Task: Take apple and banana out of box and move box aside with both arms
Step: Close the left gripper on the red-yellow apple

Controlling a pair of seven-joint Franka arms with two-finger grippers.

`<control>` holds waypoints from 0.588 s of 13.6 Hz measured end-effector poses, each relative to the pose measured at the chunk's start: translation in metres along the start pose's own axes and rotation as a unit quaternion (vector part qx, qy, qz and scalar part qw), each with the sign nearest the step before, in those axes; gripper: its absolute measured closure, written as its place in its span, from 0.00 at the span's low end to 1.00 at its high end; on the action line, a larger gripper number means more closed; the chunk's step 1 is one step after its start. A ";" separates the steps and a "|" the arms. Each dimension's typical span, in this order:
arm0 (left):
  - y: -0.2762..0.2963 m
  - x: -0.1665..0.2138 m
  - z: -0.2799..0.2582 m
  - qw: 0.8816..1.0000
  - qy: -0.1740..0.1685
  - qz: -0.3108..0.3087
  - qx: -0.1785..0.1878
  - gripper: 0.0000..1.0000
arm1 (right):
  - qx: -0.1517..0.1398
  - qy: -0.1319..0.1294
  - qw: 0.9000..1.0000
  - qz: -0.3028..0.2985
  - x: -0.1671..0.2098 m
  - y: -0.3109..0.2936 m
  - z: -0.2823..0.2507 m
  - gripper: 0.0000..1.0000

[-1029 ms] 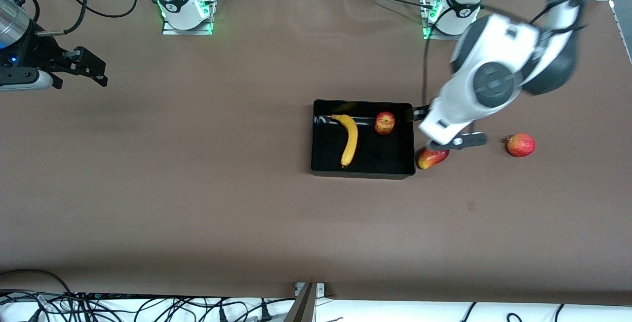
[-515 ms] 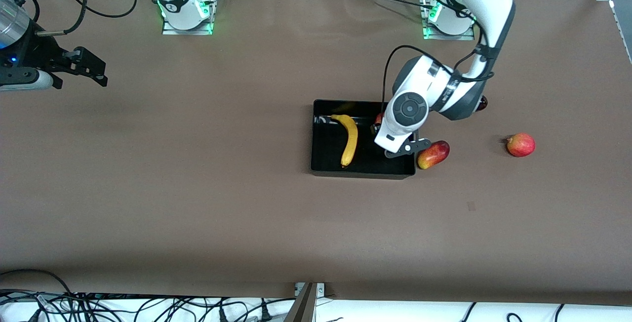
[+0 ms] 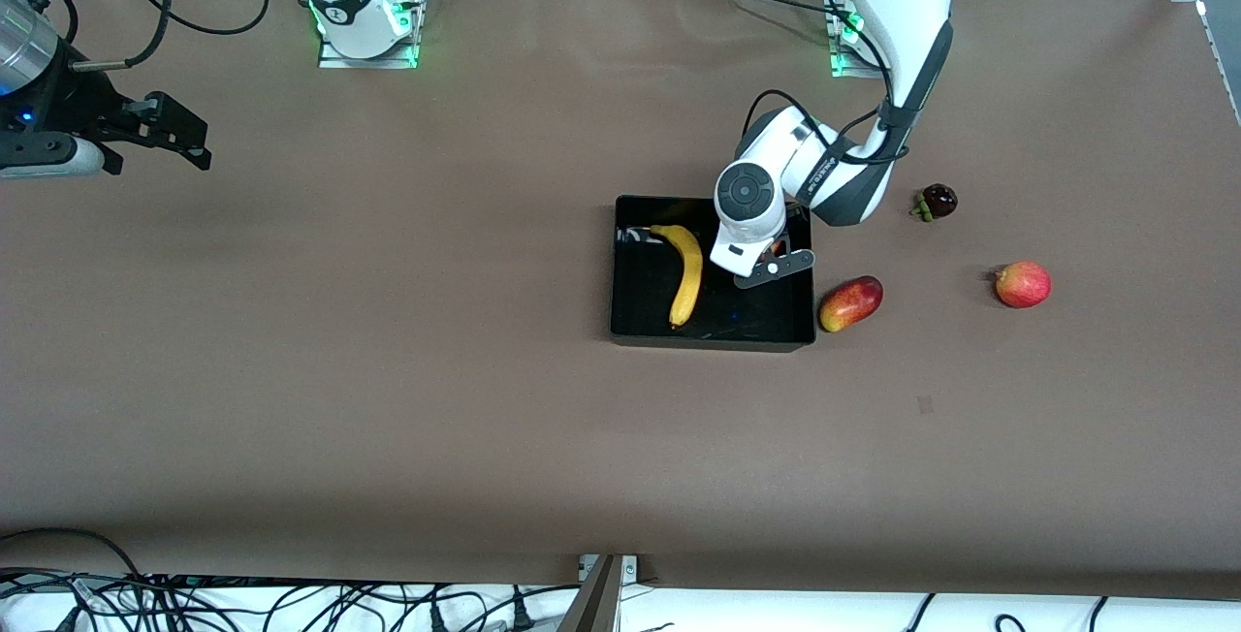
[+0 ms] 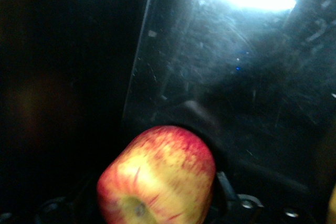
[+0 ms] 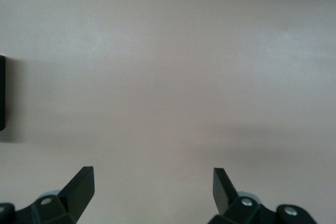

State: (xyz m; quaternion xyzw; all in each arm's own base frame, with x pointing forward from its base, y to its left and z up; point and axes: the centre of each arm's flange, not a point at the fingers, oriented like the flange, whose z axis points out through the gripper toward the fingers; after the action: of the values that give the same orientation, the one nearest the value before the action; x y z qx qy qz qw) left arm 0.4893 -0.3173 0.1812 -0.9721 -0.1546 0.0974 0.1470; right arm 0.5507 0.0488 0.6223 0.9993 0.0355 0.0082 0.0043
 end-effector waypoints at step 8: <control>0.009 0.016 -0.036 0.999 0.015 -0.027 -0.018 0.19 | 0.000 0.000 1.000 0.000 0.000 0.000 0.000 0.00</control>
State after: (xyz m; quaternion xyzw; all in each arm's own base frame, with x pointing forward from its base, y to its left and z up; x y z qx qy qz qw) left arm 0.5153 -0.3291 0.2099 -0.9713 -0.1806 0.0763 0.1347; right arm 0.5508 0.0488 0.6222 0.9993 0.0355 0.0084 0.0043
